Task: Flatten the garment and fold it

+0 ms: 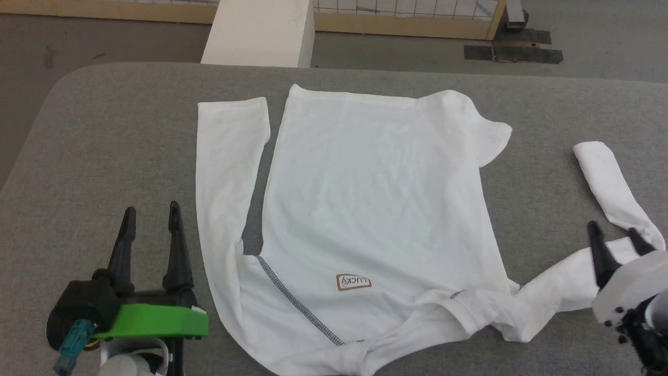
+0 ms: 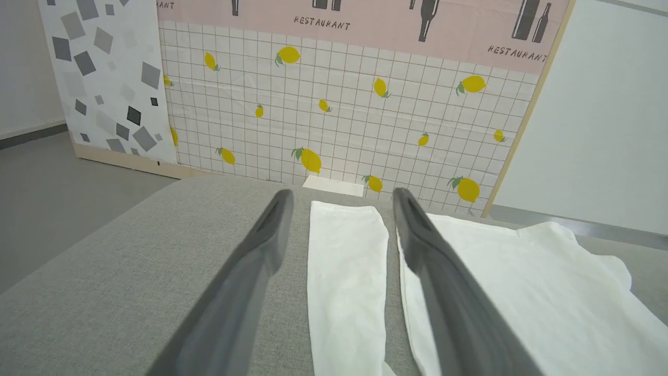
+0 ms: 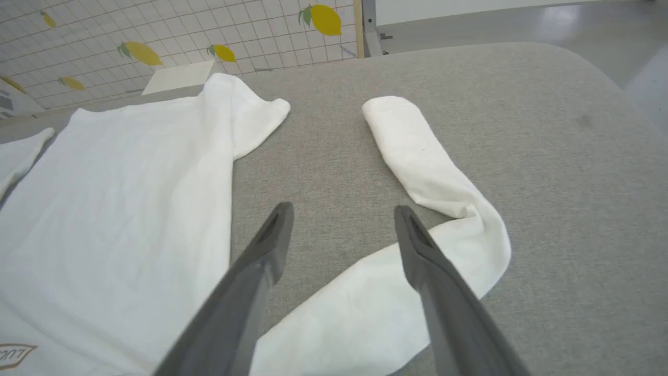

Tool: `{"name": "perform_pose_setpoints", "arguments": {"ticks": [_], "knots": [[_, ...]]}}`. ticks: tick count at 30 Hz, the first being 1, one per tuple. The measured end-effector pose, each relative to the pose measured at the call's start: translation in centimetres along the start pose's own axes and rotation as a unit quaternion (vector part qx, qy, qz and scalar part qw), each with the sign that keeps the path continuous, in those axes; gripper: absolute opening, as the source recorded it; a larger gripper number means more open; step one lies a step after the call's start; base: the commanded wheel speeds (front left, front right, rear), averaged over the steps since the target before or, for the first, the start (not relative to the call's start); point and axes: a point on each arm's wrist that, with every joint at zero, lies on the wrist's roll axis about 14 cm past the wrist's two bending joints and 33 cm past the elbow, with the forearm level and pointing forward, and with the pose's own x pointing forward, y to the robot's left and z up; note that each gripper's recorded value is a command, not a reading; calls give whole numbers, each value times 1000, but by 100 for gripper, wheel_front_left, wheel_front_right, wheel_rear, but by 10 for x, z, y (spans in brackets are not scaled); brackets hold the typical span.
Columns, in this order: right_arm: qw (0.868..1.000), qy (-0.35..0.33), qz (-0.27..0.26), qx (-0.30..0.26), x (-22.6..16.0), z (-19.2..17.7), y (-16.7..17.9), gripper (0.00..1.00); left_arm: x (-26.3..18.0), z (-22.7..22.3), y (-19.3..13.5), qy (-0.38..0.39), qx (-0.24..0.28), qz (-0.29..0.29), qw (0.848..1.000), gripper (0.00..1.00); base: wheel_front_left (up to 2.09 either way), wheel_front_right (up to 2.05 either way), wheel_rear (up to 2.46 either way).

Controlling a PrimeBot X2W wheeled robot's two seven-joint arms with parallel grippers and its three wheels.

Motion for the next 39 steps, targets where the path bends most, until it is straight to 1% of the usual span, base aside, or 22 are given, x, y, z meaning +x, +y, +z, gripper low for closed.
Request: {"name": "perform_pose_setpoints", "arguments": {"ticks": [2, 5, 8, 9, 11, 12, 13, 16, 20, 21, 22, 24, 27, 29, 30, 33, 34, 39], "knots": [[999, 23, 32, 0, -2, -12, 20, 100, -1, -2, -2, 3, -2, -2, 1000, 100, 0, 0, 0], [996, 58, 61, -19, 0, -26, 43, 100, 1, -4, -8, 4, -6, -9, 1000, 100, 0, 0, 0], [989, 102, 92, -46, 13, -33, 69, 100, 3, -8, -12, 9, -9, -14, 1000, 100, 0, 0, 0], [987, 112, 98, -53, 18, -33, 76, 100, 4, -9, -13, 10, -10, -16, 1000, 100, 0, 0, 0], [981, 138, 102, -91, 32, -33, 88, 100, 7, -11, -17, 12, -12, -22, 1000, 100, 0, 0, 0], [978, 149, 103, -100, 37, -34, 92, 100, 9, -11, -19, 11, -13, -25, 1000, 100, 0, 0, 0], [975, 164, 104, -111, 44, -36, 96, 100, 11, -12, -21, 11, -15, -28, 999, 100, 0, 0, 0], [955, 226, 100, -161, 59, -56, 102, 100, 16, -12, -17, 10, -13, -23, 1000, 100, 0, 0, 0], [929, 297, 100, -198, 71, -84, 106, 100, 16, -18, -6, 17, -16, -8, 1000, 100, 0, 0, 0], [925, 305, 103, -202, 75, -86, 110, 44, 15, -20, -3, 21, -17, -3, 1000, 100, 0, 0, 0], [923, 308, 105, -206, 79, -85, 113, 0, 14, -21, -1, 23, -16, 1, 1000, 100, 0, 0, 0], [918, 312, 109, -217, 90, -80, 119, 0, 13, -26, 5, 32, -13, 10, 999, 100, 0, 0, 0], [921, 302, 111, -219, 109, -70, 126, 0, 11, -31, 13, 39, -12, 21, 999, 100, 0, 0, 0], [929, 284, 107, -213, 124, -58, 129, 0, 10, -34, 18, 45, -10, 28, 999, 100, 0, 0, 0], [935, 268, 106, -207, 134, -48, 131, 0, 11, -36, 21, 47, -8, 31, 998, 100, 0, 0, 0], [954, 201, 105, -195, 160, -13, 146, 0, 12, -40, 27, 52, -2, 39, 998, 100, 0, 0, 0], [959, 178, 106, -195, 168, -1, 153, 0, 12, -41, 29, 55, 0, 42, 998, 100, 0, 0, 0], [970, 101, 107, -193, 194, 28, 173, 0, 13, -47, 38, 64, 8, 51, 997, 100, 0, 0, 0]]}}
